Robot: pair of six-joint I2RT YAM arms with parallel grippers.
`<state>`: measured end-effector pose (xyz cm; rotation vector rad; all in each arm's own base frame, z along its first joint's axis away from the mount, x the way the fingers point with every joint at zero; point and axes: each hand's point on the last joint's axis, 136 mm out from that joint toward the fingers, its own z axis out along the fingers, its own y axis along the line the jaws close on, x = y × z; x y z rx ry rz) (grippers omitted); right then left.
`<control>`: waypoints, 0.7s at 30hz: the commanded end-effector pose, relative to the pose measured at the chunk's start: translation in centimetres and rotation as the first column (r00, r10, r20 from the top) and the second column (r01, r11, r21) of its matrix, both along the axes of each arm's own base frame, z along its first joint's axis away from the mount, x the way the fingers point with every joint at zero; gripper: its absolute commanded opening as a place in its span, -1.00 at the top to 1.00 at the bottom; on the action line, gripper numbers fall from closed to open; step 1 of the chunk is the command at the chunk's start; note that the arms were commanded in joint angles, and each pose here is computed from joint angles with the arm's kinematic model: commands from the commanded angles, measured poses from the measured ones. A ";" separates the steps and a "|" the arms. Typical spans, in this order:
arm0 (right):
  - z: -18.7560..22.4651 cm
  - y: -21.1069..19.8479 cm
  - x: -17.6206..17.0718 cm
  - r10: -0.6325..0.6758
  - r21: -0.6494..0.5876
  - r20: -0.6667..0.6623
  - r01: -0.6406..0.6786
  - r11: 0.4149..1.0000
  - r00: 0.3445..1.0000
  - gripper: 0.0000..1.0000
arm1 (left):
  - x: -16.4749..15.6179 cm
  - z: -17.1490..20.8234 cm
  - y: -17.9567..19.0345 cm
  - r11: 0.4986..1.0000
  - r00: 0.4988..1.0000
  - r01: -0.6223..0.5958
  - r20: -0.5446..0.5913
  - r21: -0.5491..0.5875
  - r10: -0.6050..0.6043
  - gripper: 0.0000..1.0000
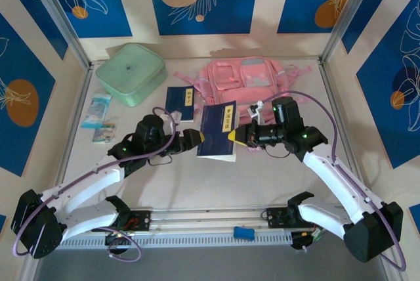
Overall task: Pack the student bag
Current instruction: Pick up the book from the bottom-center of the table.
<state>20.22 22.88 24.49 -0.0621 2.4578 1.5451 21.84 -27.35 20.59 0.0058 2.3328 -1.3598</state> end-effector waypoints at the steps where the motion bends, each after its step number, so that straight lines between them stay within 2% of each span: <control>1: 3.9 0.7 -0.1 0.083 0.117 0.105 -0.095 0.989 0.991 0.98 | 0.5 2.9 -1.4 0.995 0.998 0.049 0.050 -0.083 -0.045 -0.43; 8: 2.4 1.3 0.9 0.083 0.140 0.082 -0.094 0.986 0.993 1.00 | 0.6 4.7 -2.3 0.985 0.994 0.083 0.088 -0.148 -0.071 -0.41; 14: 0.4 1.1 1.5 0.075 0.104 0.082 -0.083 0.991 0.994 1.00 | 0.4 6.5 -2.4 0.977 0.989 0.101 0.130 -0.190 -0.076 -0.17; 17: 0.1 1.2 1.6 0.093 0.094 0.080 -0.100 0.990 0.992 0.99 | 0.5 6.8 -2.6 0.973 0.987 0.107 0.140 -0.206 -0.078 0.04; 19: -0.1 1.2 1.7 0.094 0.087 0.076 -0.100 0.991 0.993 0.90 | 0.6 7.2 -2.7 0.969 0.986 0.111 0.148 -0.219 -0.079 0.16; 21: -0.1 1.2 1.6 0.098 0.086 0.077 -0.105 0.991 0.992 0.82 | 0.7 7.4 -2.9 0.966 0.985 0.115 0.152 -0.232 -0.081 0.39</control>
